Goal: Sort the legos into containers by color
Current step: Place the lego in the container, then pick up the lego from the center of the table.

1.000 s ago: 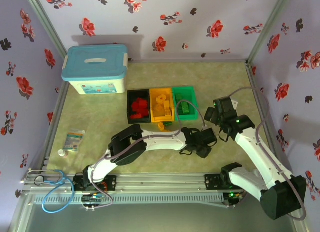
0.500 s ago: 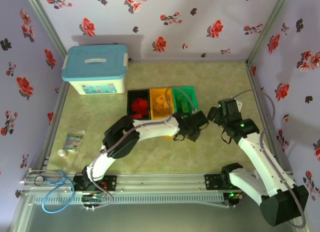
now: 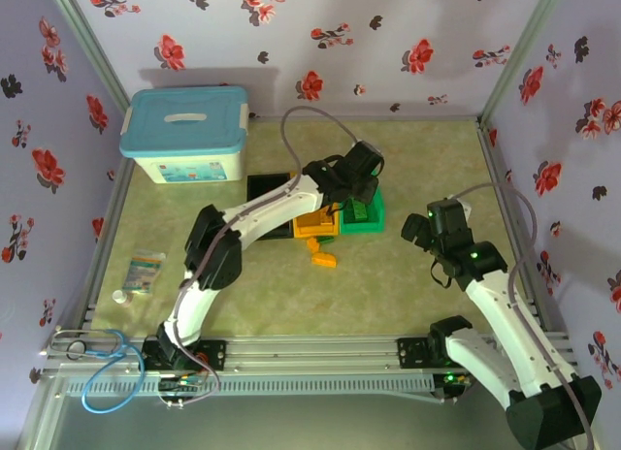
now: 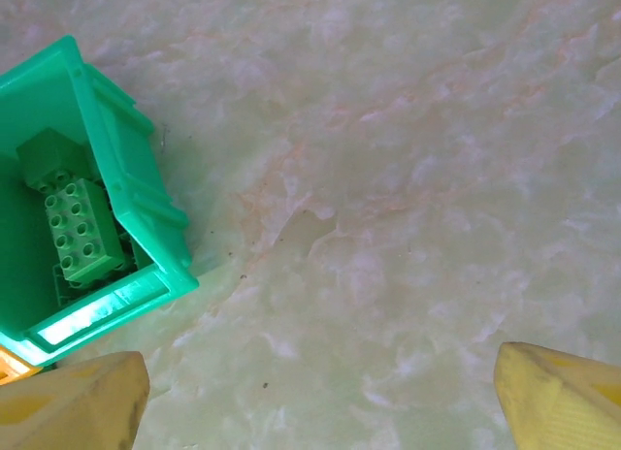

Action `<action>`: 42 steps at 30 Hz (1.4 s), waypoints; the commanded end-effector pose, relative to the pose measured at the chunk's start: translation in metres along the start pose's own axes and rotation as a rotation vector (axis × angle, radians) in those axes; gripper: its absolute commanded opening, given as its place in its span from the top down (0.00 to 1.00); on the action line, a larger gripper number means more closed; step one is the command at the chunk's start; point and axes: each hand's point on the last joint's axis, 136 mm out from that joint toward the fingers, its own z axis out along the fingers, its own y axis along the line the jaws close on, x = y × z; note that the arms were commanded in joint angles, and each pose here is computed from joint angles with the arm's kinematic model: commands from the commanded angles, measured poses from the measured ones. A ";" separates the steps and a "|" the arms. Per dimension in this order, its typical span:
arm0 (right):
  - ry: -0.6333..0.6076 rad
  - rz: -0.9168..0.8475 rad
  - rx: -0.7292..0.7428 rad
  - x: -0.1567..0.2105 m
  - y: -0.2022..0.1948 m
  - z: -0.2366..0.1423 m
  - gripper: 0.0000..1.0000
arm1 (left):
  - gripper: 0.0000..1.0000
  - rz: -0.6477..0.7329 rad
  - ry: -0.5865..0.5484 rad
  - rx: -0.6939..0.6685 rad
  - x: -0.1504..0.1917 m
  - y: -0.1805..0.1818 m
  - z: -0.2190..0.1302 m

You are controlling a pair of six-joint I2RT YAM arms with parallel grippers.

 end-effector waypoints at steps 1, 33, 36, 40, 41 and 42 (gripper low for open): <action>0.012 0.016 -0.006 0.005 -0.002 0.001 0.07 | 0.66 0.051 0.083 -0.025 0.020 0.004 0.023; 0.148 -0.206 -0.276 0.047 0.081 0.018 0.08 | 0.36 -0.101 -0.124 -0.002 0.054 0.059 -0.106; 0.201 -0.388 -0.420 0.071 0.124 0.013 0.05 | 0.36 -0.141 -0.084 -0.015 0.092 0.072 -0.101; 0.316 -0.629 -0.484 0.104 0.154 0.019 0.03 | 0.36 -0.197 -0.003 -0.046 0.148 0.089 -0.096; 0.329 -0.662 -0.472 0.106 0.156 0.023 0.03 | 0.36 -0.205 0.012 -0.051 0.160 0.091 -0.096; 0.345 -0.698 -0.452 0.111 0.157 0.029 0.03 | 0.37 -0.211 0.024 -0.055 0.172 0.092 -0.097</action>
